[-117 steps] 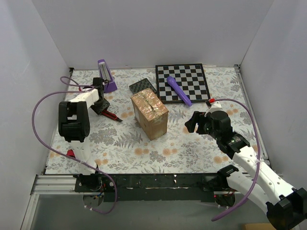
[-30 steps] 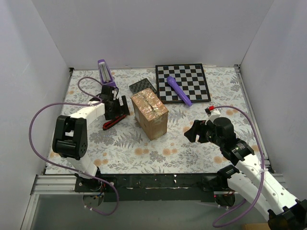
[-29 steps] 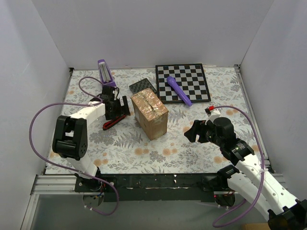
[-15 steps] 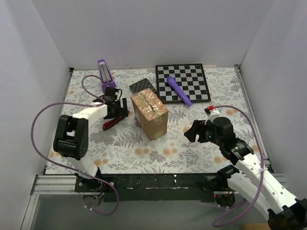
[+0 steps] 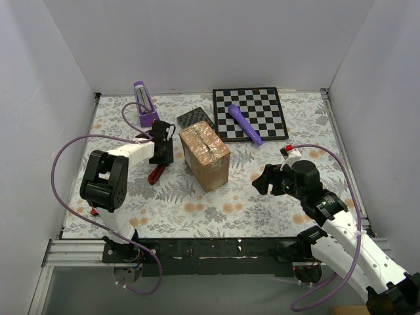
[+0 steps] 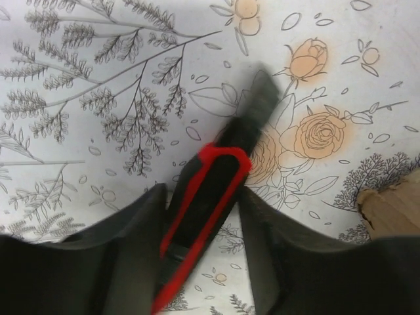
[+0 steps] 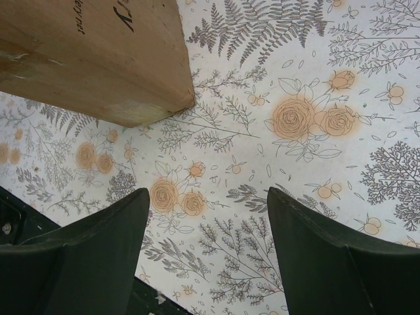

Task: Unpack the express box
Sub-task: Pick up the knife from the center of the board.

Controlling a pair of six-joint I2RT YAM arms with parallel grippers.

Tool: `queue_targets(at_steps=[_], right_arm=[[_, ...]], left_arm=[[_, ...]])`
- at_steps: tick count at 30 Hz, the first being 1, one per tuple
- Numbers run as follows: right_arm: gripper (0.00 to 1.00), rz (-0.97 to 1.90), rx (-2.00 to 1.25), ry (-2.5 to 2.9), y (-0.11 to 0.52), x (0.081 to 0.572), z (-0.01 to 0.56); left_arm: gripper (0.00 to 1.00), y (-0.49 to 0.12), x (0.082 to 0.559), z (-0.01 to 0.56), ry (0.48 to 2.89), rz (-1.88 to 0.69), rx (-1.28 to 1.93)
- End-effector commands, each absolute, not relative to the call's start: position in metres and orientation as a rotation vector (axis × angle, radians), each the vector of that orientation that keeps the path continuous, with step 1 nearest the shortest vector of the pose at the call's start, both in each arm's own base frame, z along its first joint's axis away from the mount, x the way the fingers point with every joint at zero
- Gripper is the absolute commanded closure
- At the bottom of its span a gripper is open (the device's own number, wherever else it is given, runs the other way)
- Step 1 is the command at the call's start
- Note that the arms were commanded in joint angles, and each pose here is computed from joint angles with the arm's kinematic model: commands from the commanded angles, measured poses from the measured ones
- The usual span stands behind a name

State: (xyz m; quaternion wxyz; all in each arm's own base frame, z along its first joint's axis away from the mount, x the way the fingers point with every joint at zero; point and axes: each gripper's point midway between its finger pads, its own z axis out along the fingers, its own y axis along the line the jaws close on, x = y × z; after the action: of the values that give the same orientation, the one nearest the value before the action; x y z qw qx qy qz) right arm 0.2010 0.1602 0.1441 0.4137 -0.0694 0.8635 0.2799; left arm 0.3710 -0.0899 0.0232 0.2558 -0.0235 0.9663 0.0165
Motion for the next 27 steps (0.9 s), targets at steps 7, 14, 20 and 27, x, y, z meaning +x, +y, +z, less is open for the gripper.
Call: queue_targets(at_steps=[7, 14, 20, 27], right_arm=[[0.20, 0.740, -0.183, 2.108, 0.166, 0.204, 0.156], [0.20, 0.727, -0.179, 2.108, 0.162, 0.202, 0.155], [0.20, 0.735, -0.179, 2.103, 0.163, 0.201, 0.158], [0.13, 0.707, -0.190, 2.079, 0.159, 0.203, 0.172]], left_arm=[[0.54, -0.093, 0.347, 0.008, 2.752, 0.085, -0.259], [0.47, -0.090, 0.346, 0.005, 2.757, 0.114, -0.283], [0.92, -0.089, 0.343, 0.000, 2.773, 0.126, -0.281], [1.00, -0.070, 0.350, 0.059, 2.567, 0.179, -0.415]])
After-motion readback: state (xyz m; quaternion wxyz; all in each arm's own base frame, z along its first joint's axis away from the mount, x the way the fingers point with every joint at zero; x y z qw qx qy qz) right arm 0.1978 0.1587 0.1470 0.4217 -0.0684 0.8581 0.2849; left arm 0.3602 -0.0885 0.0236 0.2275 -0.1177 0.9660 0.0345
